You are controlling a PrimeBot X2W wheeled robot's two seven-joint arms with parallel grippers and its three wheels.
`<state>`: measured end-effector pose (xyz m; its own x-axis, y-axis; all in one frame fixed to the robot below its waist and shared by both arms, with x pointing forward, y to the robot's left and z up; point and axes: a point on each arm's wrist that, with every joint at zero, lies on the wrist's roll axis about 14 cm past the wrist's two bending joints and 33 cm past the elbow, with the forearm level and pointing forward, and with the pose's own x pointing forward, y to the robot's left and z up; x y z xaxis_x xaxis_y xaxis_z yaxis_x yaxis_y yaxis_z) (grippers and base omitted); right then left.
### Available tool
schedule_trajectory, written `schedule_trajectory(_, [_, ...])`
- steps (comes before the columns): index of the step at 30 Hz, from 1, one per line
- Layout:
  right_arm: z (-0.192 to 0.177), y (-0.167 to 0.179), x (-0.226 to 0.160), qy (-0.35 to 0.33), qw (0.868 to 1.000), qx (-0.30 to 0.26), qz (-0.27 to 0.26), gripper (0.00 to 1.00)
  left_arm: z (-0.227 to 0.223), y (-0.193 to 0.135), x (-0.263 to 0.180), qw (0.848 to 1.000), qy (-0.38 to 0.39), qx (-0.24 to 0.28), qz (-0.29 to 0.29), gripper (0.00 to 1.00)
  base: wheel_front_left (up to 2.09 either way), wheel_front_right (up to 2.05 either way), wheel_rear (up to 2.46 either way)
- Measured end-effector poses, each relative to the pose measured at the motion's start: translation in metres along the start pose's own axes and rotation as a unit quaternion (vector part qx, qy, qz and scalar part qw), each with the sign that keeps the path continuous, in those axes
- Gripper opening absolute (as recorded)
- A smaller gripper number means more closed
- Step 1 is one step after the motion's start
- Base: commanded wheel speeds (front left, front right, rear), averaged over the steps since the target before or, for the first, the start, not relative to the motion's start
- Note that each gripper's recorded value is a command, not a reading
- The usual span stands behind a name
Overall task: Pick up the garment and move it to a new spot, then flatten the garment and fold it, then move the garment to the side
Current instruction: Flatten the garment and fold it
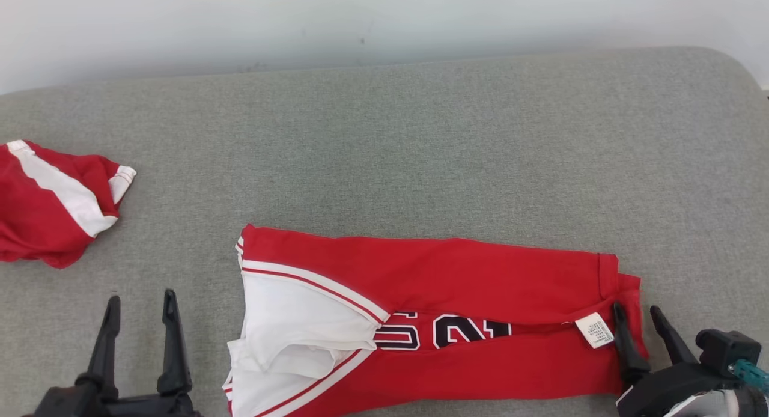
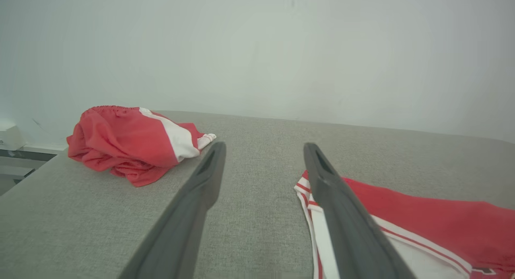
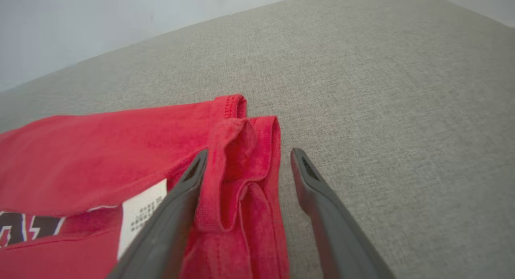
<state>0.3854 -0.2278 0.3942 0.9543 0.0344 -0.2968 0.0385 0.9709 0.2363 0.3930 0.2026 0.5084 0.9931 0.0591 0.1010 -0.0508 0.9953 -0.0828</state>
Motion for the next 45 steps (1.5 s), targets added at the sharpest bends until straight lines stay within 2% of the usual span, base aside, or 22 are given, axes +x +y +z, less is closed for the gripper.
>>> schedule_trajectory(7, [-0.027,0.006,0.005,0.048,0.999,0.010,0.000,0.99,-0.006,0.011,-0.009,1.000,0.013,0.010,0.008,1.00,0.00,0.00,0.00])
schedule_trajectory(8, [-0.029,0.008,0.005,0.052,0.999,0.013,0.003,0.51,-0.006,0.012,-0.010,1.000,0.012,0.013,0.010,1.00,0.00,0.00,0.00])
schedule_trajectory(10, [-0.031,0.012,0.005,0.057,0.998,0.018,0.005,0.11,-0.005,0.014,-0.010,1.000,0.011,0.013,0.013,1.00,0.00,0.00,0.00])
schedule_trajectory(11, [-0.032,0.013,0.006,0.059,0.998,0.019,0.007,0.00,-0.004,0.014,-0.010,1.000,0.010,0.014,0.013,1.00,0.00,0.00,0.00])
schedule_trajectory(14, [-0.034,0.019,0.006,0.065,0.997,0.028,0.012,0.00,-0.003,0.015,-0.011,1.000,0.009,0.014,0.013,1.00,0.00,0.00,0.00])
schedule_trajectory(18, [-0.029,0.008,0.005,0.061,0.998,0.033,0.002,0.00,-0.002,0.015,-0.013,1.000,0.007,0.013,0.011,1.00,0.00,0.00,0.00])
schedule_trajectory(26, [0.020,-0.078,-0.008,0.021,0.996,-0.004,-0.082,0.00,0.002,0.015,-0.015,1.000,0.002,0.009,0.010,1.00,0.00,0.00,0.00])
schedule_trajectory(31, [0.048,-0.100,-0.013,-0.014,0.994,-0.010,-0.105,0.00,0.004,0.015,-0.017,1.000,0.000,0.008,0.009,1.00,0.00,0.00,0.00])
schedule_trajectory(36, [0.059,-0.076,-0.011,-0.038,0.997,-0.009,-0.070,0.00,0.006,0.012,-0.020,1.000,-0.003,0.005,0.008,1.00,0.00,0.00,0.00])
schedule_trajectory(45, [0.060,0.005,-0.002,-0.053,0.998,0.024,0.033,0.00,0.004,0.006,-0.021,1.000,0.001,0.003,0.001,1.00,0.00,0.00,0.00])
